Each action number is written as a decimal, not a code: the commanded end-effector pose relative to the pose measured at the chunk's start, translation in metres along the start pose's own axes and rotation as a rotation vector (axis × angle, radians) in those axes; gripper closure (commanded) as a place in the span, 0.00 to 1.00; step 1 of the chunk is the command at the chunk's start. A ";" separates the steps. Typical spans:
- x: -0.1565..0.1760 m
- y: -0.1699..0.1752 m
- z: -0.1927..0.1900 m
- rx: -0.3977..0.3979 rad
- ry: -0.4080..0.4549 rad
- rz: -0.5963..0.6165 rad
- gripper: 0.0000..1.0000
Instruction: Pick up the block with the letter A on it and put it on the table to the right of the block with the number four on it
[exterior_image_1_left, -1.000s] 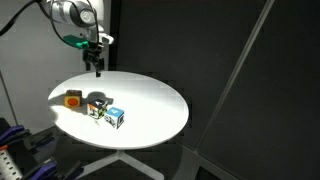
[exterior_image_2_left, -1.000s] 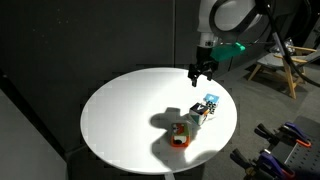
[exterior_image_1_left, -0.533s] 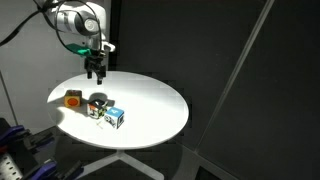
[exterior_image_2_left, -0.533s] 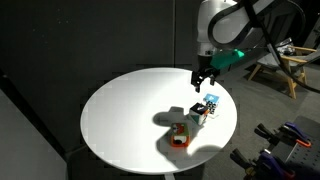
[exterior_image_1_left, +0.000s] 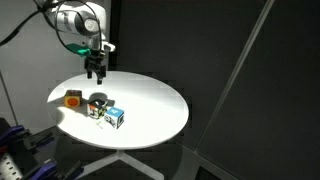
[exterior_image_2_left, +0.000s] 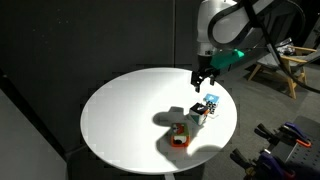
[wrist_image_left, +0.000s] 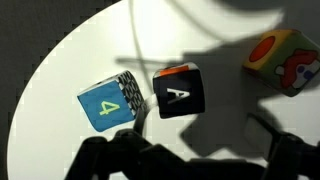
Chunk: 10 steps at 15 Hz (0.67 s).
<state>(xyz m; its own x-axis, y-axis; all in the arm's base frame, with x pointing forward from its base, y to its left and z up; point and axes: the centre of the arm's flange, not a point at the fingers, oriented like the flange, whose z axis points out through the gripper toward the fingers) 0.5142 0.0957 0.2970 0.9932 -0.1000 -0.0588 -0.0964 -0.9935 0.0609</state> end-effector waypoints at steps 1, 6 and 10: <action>0.001 0.000 0.003 0.001 -0.002 -0.004 0.00; 0.006 0.001 0.020 0.007 -0.006 -0.053 0.00; 0.010 0.002 0.036 0.012 -0.009 -0.090 0.00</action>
<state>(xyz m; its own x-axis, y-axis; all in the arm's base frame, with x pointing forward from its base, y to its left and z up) 0.5159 0.0963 0.2690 0.9959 -0.0436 -0.0794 -0.0394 -0.9978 0.0541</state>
